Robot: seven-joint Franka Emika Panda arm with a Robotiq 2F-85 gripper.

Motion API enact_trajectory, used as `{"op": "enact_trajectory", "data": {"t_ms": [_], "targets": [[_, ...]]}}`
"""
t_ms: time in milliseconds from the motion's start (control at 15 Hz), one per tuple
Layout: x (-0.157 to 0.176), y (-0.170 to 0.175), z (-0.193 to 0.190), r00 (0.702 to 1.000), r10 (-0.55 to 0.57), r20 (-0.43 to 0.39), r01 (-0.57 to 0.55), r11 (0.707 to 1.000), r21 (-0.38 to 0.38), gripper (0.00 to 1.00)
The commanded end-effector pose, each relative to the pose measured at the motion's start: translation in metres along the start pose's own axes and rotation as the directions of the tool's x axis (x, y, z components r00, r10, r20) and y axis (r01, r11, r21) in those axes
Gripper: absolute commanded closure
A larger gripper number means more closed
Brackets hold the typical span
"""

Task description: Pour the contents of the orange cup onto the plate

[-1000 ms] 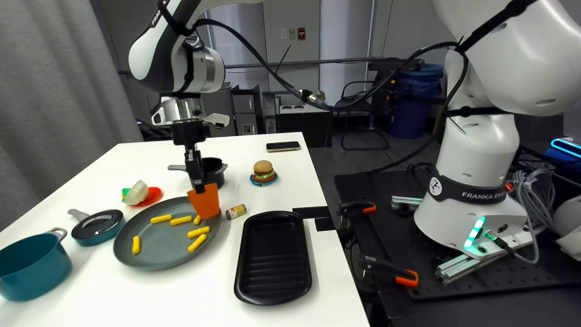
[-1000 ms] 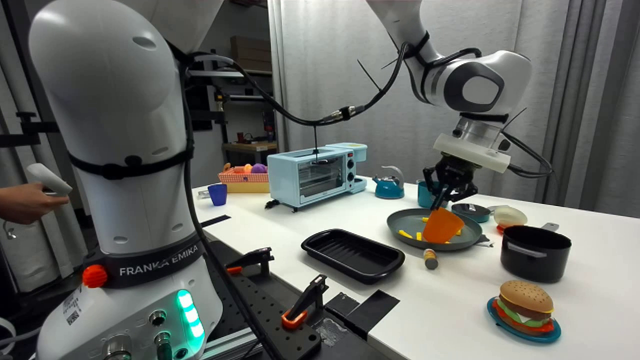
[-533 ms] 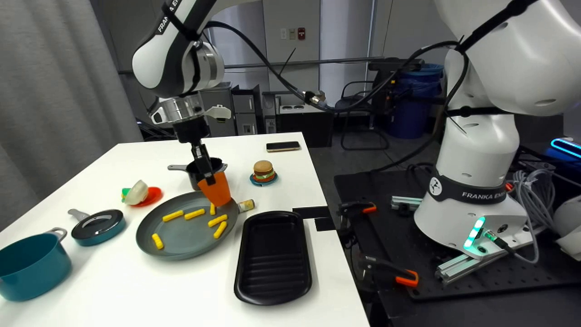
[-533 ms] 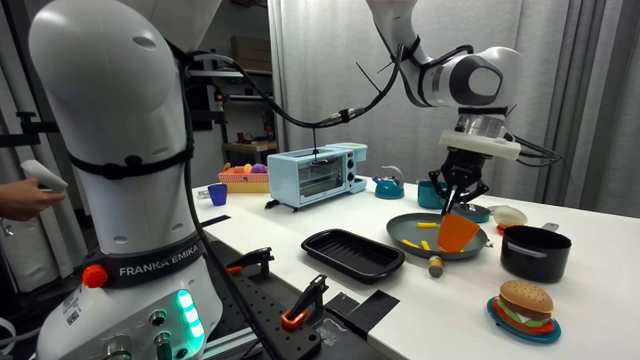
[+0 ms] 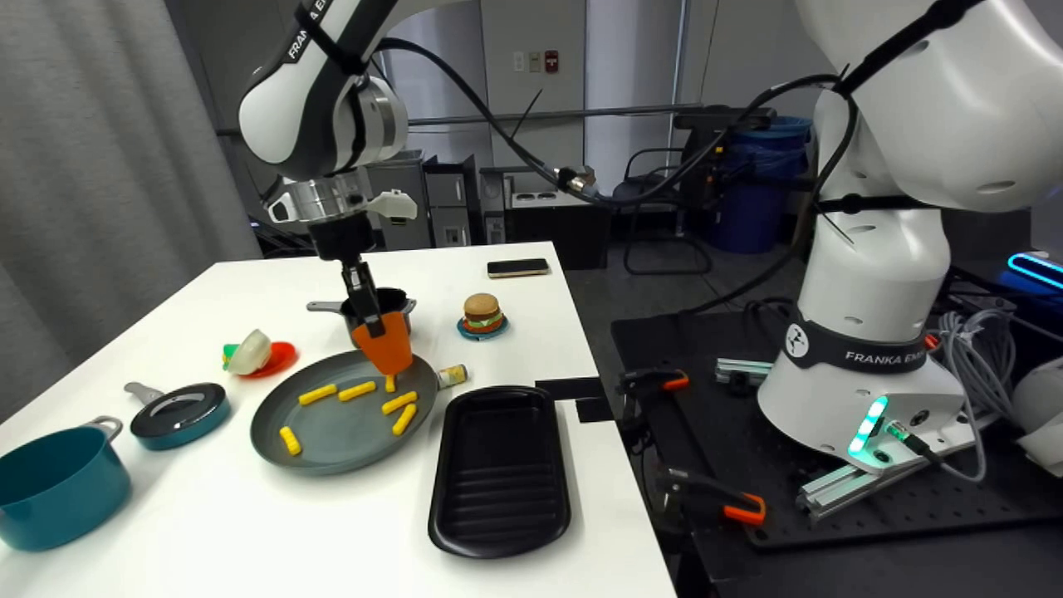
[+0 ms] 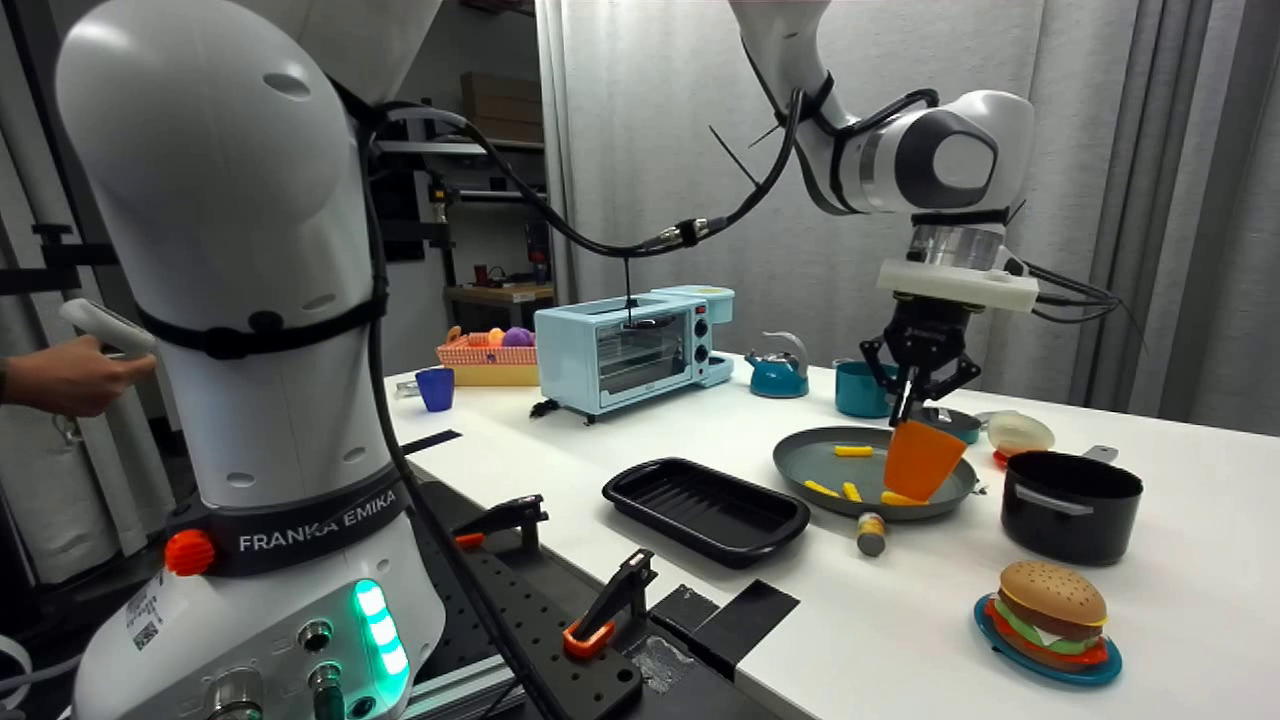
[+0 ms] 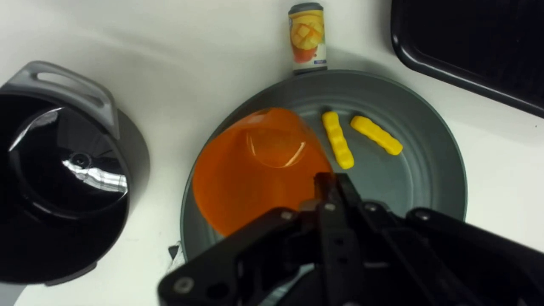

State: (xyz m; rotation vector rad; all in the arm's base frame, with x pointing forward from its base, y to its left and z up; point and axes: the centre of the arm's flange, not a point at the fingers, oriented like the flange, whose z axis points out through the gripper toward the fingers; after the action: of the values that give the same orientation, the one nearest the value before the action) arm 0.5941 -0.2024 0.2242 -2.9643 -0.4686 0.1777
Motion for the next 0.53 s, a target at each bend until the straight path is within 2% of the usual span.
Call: {"op": "enact_trajectory", "data": {"t_ms": [0, 467], "targets": [[-0.0018, -0.0027, -0.0039, 0.997, 0.035, -0.066, -0.038, 0.999, -0.037, 0.99], [0.0047, -0.0002, -0.0038, 0.986, 0.033, -0.164, -0.051, 0.994, -0.101, 0.99]]}}
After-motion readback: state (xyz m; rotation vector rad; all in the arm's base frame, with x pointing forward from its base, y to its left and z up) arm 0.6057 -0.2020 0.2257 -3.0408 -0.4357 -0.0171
